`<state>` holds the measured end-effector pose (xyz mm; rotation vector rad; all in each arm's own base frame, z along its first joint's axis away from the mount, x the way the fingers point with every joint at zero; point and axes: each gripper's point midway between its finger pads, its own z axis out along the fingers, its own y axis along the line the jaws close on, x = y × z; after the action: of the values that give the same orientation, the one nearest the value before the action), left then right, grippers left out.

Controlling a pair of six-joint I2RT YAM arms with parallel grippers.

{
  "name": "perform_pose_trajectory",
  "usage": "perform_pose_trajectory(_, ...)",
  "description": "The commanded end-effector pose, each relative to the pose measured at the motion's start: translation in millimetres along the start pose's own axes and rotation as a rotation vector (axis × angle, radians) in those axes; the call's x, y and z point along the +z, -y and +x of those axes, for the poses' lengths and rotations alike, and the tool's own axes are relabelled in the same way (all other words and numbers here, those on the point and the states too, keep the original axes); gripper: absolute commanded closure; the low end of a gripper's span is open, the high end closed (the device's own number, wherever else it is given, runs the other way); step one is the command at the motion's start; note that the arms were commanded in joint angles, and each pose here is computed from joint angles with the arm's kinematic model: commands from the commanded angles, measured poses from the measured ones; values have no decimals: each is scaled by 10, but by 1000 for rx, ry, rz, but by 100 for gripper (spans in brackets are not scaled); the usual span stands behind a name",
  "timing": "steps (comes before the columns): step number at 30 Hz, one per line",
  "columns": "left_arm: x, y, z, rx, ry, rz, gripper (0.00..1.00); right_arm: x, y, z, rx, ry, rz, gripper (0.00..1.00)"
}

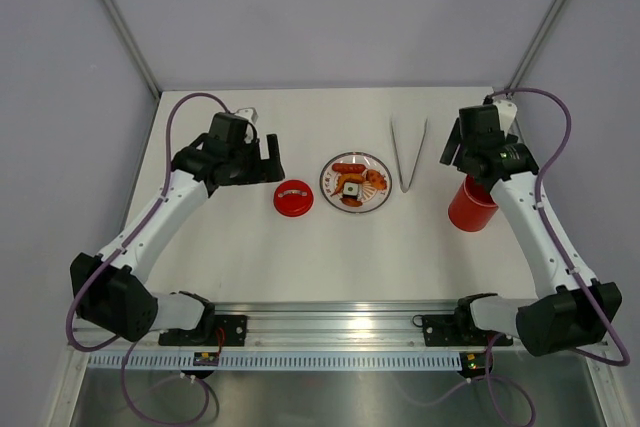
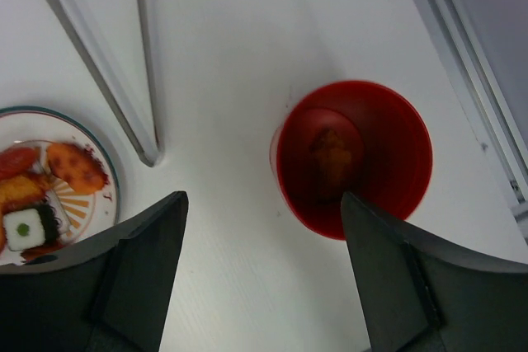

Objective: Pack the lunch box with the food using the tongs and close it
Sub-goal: Place the clamp at the center of the board, then adjust the packing box at the center of the board.

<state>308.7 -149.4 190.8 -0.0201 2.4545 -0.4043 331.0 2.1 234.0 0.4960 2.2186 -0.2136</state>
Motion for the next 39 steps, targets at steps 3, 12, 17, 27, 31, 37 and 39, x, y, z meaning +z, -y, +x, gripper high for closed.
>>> perform_pose_trajectory(3,77,49,-12,16,6,39,1,-7,288,429,11,-112,65,20)
perform_pose_trajectory(12,84,11,30,20,-1,26,1,253,224,683,-62,-204,68,46)
perform_pose_trajectory(17,75,8,17,21,3,23,1,291,169,728,-70,-222,44,56)
perform_pose_trajectory(27,67,26,21,17,2,33,1,151,105,698,-82,-240,-22,96)
perform_pose_trajectory(31,72,42,1,14,4,37,1,-46,-80,689,-37,-261,-147,100)
perform_pose_trajectory(37,92,86,-36,8,3,51,1,-326,-287,842,-38,-296,-244,100)
perform_pose_trajectory(39,102,87,-34,8,-1,52,1,-398,-382,892,-43,-303,-263,100)
